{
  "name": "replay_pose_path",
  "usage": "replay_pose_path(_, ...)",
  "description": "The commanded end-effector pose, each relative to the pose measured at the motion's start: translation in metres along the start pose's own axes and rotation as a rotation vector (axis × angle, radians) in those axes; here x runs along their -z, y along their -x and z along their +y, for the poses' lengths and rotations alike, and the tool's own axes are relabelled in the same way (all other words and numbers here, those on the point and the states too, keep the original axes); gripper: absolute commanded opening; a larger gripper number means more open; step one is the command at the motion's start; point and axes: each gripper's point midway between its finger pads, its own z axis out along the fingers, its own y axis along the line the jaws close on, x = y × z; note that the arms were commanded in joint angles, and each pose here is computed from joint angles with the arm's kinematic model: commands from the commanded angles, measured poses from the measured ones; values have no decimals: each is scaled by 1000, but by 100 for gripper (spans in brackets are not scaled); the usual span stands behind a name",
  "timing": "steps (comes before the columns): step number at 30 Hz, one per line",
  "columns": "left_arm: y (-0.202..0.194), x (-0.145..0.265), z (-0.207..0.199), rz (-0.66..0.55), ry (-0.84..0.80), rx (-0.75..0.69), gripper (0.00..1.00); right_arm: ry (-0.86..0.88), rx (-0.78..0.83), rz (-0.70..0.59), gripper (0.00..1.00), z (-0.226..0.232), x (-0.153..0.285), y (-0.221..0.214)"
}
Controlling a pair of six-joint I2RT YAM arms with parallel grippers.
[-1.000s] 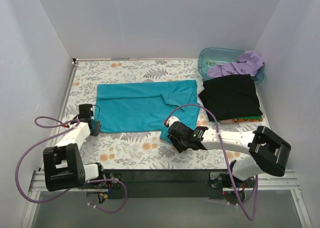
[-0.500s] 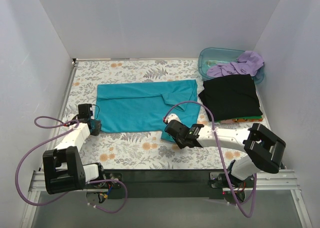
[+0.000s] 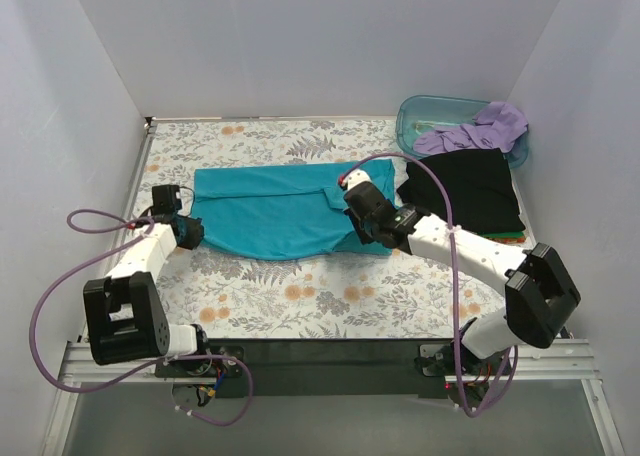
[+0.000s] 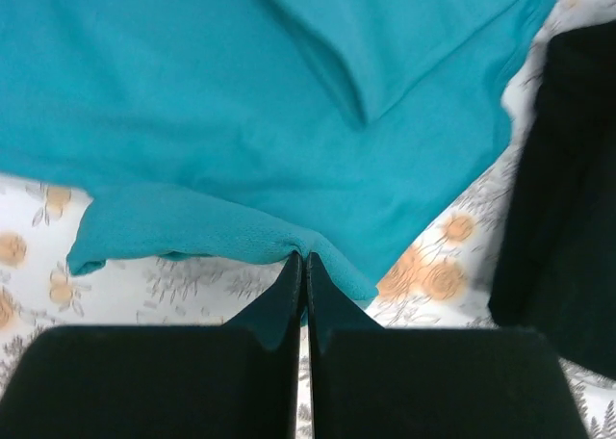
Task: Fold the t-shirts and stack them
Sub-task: Fold the tshirt
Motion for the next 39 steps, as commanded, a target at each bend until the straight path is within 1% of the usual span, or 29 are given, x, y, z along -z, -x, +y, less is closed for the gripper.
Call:
replay_pose_path(1, 17, 6, -30, -14, -38, 11, 0, 25, 1, -76, 1, -12, -2, 46)
replay_pose_path(3, 18, -1, -37, -2, -29, 8, 0, 42, 7, -68, 1, -13, -10, 52)
replay_pose_path(4, 20, -3, -39, 2, -25, 8, 0, 38, 3, -84, 1, -21, -12, 64)
replay_pose_path(5, 25, -2, -50, -3, -39, 8, 0, 38, 1, -85, 1, -24, -15, 69)
replay_pose_path(7, 25, -12, -54, 13, -25, 6, 0, 34, 7, -66, 1, -32, -28, 72)
replay_pose_path(8, 25, -15, -58, 17, -23, 2, 0, 35, 6, -87, 1, -34, -29, 84)
replay_pose_path(9, 28, -20, -65, 18, -24, 1, 0, 33, 2, -67, 1, -38, -40, 83)
replay_pose_path(11, 30, -26, -71, 23, -11, -5, 0, 30, -1, -89, 1, -44, -44, 100)
replay_pose_path(12, 36, -25, -79, 10, -18, -1, 0, 22, -7, -76, 1, -48, -54, 101)
replay_pose_path(14, 35, -35, -79, 20, 6, 1, 0, 20, 4, -98, 1, -54, -58, 117)
replay_pose_path(15, 37, -37, -83, 14, 3, 0, 0, 20, -2, -78, 1, -59, -69, 114)
replay_pose_path(18, 40, -44, -88, 7, 0, -10, 0, 0, -1, -64, 1, -68, -80, 117)
replay_pose_path(21, 45, -44, -98, -13, -41, -11, 0, -8, -6, -60, 1, -80, -91, 121)
replay_pose_path(24, 49, -43, -104, -38, -75, -18, 0, 1, 8, -50, 1, -84, -104, 123)
replay_pose_path(25, 52, -43, -106, -48, -80, -22, 0, -3, 8, -64, 1, -86, -105, 131)
replay_pose_path(26, 54, -45, -106, -56, -76, -23, 0, 1, 10, -51, 1, -86, -114, 128)
replay_pose_path(28, 55, -46, -107, -64, -74, -31, 0, -1, 3, -66, 1, -89, -118, 137)
replay_pose_path(29, 55, -48, -109, -63, -74, -38, 0, 6, 5, -50, 1, -88, -126, 133)
replay_pose_path(30, 56, -52, -108, -61, -66, -42, 10, 10, 1, -53, 1, -89, -127, 135)
replay_pose_path(31, 55, -53, -107, -54, -56, -59, 29, 3, -7, -67, 8, -90, -128, 142)
replay_pose_path(32, 56, -52, -110, -53, -58, -60, 44, -3, -9, -59, 23, -90, -133, 141)
replay_pose_path(33, 57, -54, -109, -55, -45, -61, 57, -21, -15, -65, 45, -94, -134, 145)
replay_pose_path(34, 57, -52, -109, -54, -41, -63, 86, -29, -22, -66, 98, -95, -135, 147)
replay_pose_path(35, 59, -51, -111, -58, -42, -64, 98, -36, -32, -76, 98, -98, -133, 153)
replay_pose_path(38, 67, -37, -124, -75, -76, -64, 98, -24, -68, -70, 98, -94, -125, 151)
replay_pose_path(39, 66, -32, -130, -60, -103, -69, 98, -19, -81, -69, 98, -93, -122, 149)
